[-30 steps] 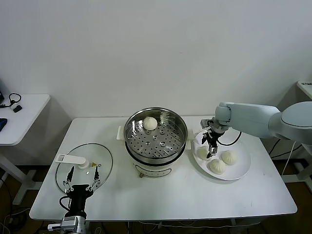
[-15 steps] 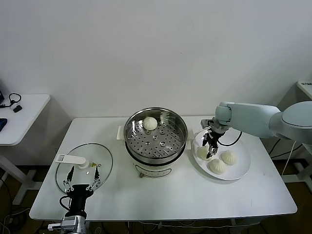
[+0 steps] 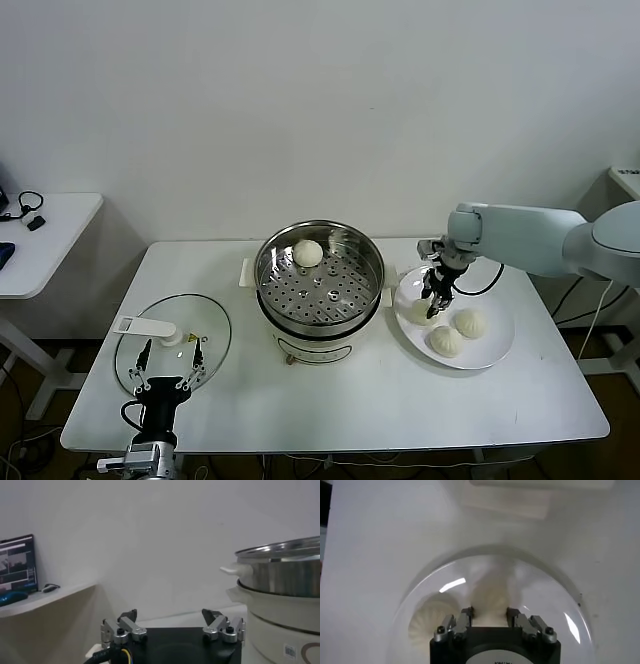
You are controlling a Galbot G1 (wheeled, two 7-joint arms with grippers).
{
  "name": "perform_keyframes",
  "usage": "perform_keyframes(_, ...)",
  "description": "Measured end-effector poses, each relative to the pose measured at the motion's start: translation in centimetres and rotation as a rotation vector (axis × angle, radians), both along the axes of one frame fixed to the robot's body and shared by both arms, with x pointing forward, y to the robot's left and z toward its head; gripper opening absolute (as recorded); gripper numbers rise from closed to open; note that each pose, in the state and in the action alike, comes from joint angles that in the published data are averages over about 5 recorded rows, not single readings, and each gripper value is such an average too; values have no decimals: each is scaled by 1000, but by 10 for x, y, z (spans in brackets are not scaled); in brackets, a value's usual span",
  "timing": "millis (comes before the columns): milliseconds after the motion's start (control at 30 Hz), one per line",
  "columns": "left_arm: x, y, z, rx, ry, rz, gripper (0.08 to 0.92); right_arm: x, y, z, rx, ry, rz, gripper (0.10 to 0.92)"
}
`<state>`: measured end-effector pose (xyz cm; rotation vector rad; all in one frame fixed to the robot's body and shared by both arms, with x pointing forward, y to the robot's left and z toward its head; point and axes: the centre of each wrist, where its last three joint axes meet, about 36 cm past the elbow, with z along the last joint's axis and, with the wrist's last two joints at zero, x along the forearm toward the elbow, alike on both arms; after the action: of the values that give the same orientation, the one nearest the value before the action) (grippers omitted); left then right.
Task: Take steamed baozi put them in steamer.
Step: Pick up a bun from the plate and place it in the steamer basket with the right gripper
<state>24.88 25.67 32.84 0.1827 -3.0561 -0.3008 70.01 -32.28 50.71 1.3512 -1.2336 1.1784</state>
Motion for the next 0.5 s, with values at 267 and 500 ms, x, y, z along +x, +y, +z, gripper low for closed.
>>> perform_keyframes(267,1,-3,4,-1,-3,-7,823,-2,-4,60,11,-9,20,484)
perform_keyframes(500,2,-5,8,-1,-5,-15,823,-6,8,130,24,-34,49,484)
